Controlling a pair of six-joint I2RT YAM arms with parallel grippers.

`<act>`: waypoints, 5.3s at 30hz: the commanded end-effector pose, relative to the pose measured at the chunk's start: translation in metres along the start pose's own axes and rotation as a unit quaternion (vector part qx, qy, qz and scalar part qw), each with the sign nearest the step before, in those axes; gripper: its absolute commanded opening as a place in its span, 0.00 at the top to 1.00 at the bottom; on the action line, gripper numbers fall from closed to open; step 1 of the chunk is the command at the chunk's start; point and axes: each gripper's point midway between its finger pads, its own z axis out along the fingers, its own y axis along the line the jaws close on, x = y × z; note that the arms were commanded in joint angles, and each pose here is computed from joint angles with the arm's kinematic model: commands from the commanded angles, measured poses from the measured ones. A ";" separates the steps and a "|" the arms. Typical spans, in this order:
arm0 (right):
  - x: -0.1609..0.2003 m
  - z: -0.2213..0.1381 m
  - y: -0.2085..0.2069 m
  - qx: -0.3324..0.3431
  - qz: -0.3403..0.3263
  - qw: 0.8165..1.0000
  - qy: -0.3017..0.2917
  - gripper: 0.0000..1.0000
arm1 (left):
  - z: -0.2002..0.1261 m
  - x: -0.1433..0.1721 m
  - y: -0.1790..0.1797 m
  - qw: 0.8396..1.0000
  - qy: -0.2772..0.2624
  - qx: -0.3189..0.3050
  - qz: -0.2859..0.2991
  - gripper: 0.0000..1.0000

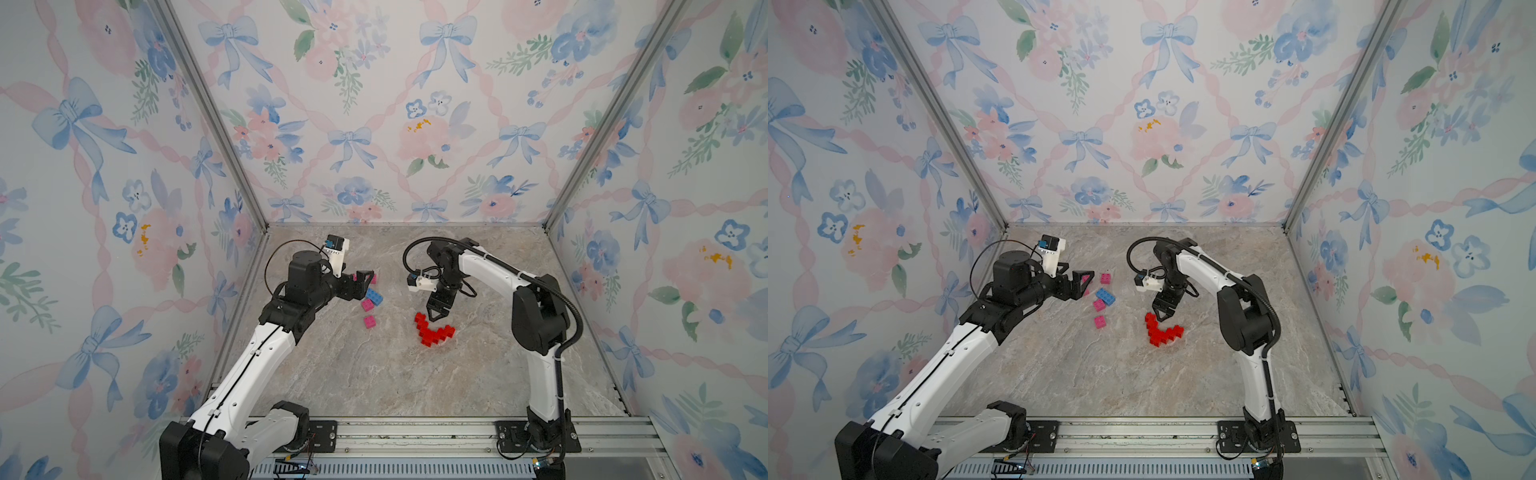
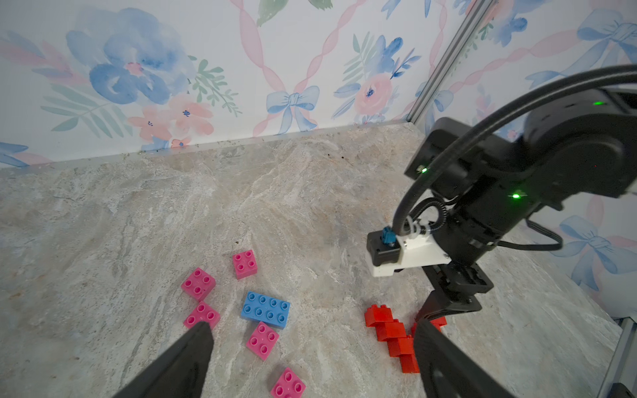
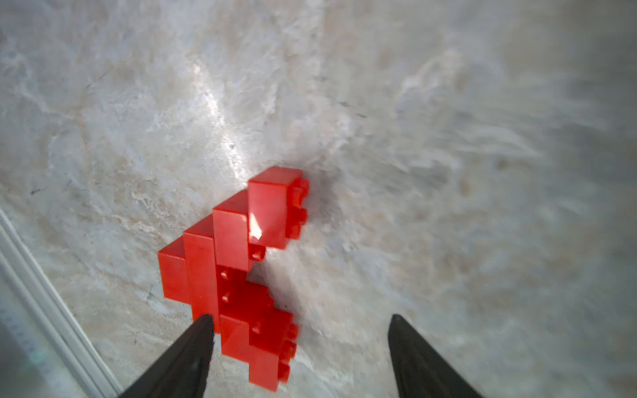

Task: Assemble the letter v with lego
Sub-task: Adjust the lego brick at the center of the board, then move the lego brick at the center of the board, then pick up the lego brick from the center of the board.

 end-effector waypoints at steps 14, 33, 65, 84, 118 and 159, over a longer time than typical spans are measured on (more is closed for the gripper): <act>0.032 -0.015 0.102 0.153 0.591 0.788 -0.082 0.24 | 0.004 -0.011 0.048 0.986 -0.039 -0.126 -0.105 0.10; 0.021 0.048 0.100 0.125 0.623 0.771 -0.042 0.38 | 0.005 -0.016 0.045 0.988 -0.040 -0.119 -0.092 0.12; 0.032 0.066 0.066 0.163 0.575 0.802 -0.012 0.65 | 0.017 -0.013 0.048 0.988 -0.026 -0.117 -0.099 0.13; 0.008 0.037 -0.040 0.155 0.442 0.883 -0.022 0.69 | 0.039 0.000 0.054 0.987 0.005 -0.126 -0.101 0.19; 0.050 -0.047 -0.003 0.091 0.467 0.877 -0.074 0.21 | 0.154 0.082 0.060 0.969 0.144 -0.187 -0.069 0.28; 0.090 -0.047 -0.019 0.090 0.508 0.843 -0.151 0.40 | 0.185 0.107 0.012 0.951 0.185 -0.226 -0.103 0.86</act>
